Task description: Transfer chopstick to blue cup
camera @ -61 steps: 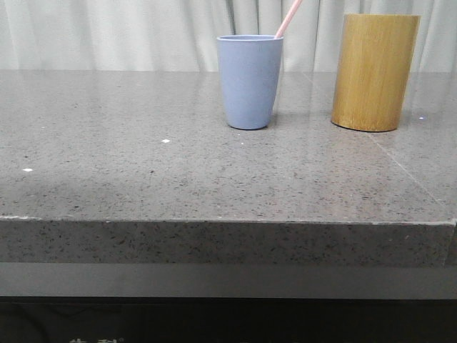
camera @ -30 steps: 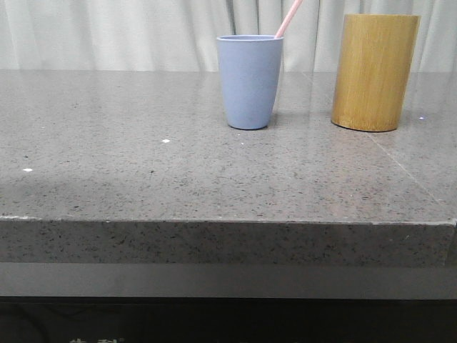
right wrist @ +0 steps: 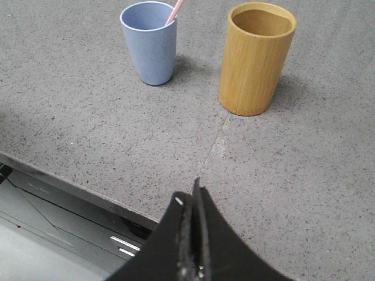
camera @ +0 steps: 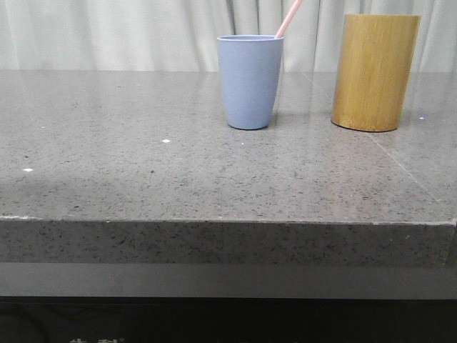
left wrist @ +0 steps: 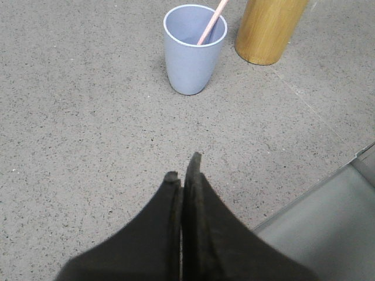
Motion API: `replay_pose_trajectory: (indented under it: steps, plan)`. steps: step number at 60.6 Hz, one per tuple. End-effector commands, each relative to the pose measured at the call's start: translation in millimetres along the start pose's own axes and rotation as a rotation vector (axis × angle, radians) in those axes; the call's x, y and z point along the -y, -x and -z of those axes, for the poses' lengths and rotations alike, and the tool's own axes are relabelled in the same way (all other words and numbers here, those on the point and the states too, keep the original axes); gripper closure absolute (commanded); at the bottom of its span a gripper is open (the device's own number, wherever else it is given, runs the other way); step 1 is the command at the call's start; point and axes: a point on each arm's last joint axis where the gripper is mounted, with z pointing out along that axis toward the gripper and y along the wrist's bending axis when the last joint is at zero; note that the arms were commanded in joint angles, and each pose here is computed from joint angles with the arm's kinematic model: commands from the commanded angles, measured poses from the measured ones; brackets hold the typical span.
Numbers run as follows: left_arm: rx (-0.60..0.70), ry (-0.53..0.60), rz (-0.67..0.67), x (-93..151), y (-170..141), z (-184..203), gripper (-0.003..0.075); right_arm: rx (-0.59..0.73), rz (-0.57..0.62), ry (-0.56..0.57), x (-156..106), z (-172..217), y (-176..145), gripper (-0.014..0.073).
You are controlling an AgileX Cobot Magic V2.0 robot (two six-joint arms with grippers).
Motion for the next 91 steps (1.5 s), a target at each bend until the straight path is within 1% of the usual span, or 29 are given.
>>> replay_pose_trajectory:
  steps: [1, 9, 13, 17, 20, 23, 27, 33, 37, 47, 53, 57, 68, 72, 91]
  plan:
    - [0.115, -0.004, 0.013, 1, 13, 11, 0.0739, 0.077, -0.003, -0.006, 0, 3, 11, 0.0713]
    - [0.122, -0.004, 0.017, 1, 9, 12, 0.0739, 0.077, -0.003, -0.005, 0, 3, 11, 0.0713]
    - [0.149, 0.01, 0.024, -1, 4, 17, 0.0739, 0.077, -0.003, -0.005, 0, 3, 11, 0.0713]
    - [0.205, 0.051, 0.027, -7, -6, 25, 0.0739, 0.077, -0.003, -0.005, 0, 3, 11, 0.0713]
    - [0.26, 0.11, 0.024, -14, -15, 32, 0.0739, 0.077, -0.003, -0.005, 0, 3, 11, 0.0713]
    - [0.318, 0.163, 0.042, -20, -27, 37, 0.0739, 0.077, -0.003, -0.005, 0, 3, 11, 0.0713]
    - [0.426, 0.239, 0.062, -27, -45, 47, 0.0739, 0.077, -0.003, -0.005, 0, 3, 11, 0.0713]
    - [0.536, 0.355, 0.087, -34, -84, 50, 0.0739, 0.077, -0.003, -0.005, 0, 3, 11, 0.0713]
    - [0.57, 0.416, 0.101, -37, -113, 45, 0.0739, 0.077, -0.003, -0.005, 0, 3, 11, 0.0713]
    - [0.677, 0.524, 0.106, -36, -173, 36, 0.0739, 0.077, -0.003, -0.005, 0, 3, 11, 0.0713]
    - [0.717, 0.561, 0.117, -36, -203, 26, 0.0739, 0.077, -0.003, -0.005, 0, 3, 11, 0.0713]
    - [0.742, 0.575, 0.113, -35, -218, 20, 0.0739, 0.077, -0.003, -0.005, 0, 3, 11, 0.0713]
    - [0.786, 0.587, 0.11, -36, -238, 9, 0.0739, 0.077, -0.003, -0.005, 0, 3, 11, 0.0713]
    - [0.767, 0.577, 0.134, -36, -240, 8, 0.0739, 0.076, -0.003, -0.005, 0, 3, 11, 0.0713]
    - [0.76, 0.577, 0.136, -37, -240, 8, 0.0739, 0.074, -0.003, -0.005, 0, 3, 11, 0.0713]
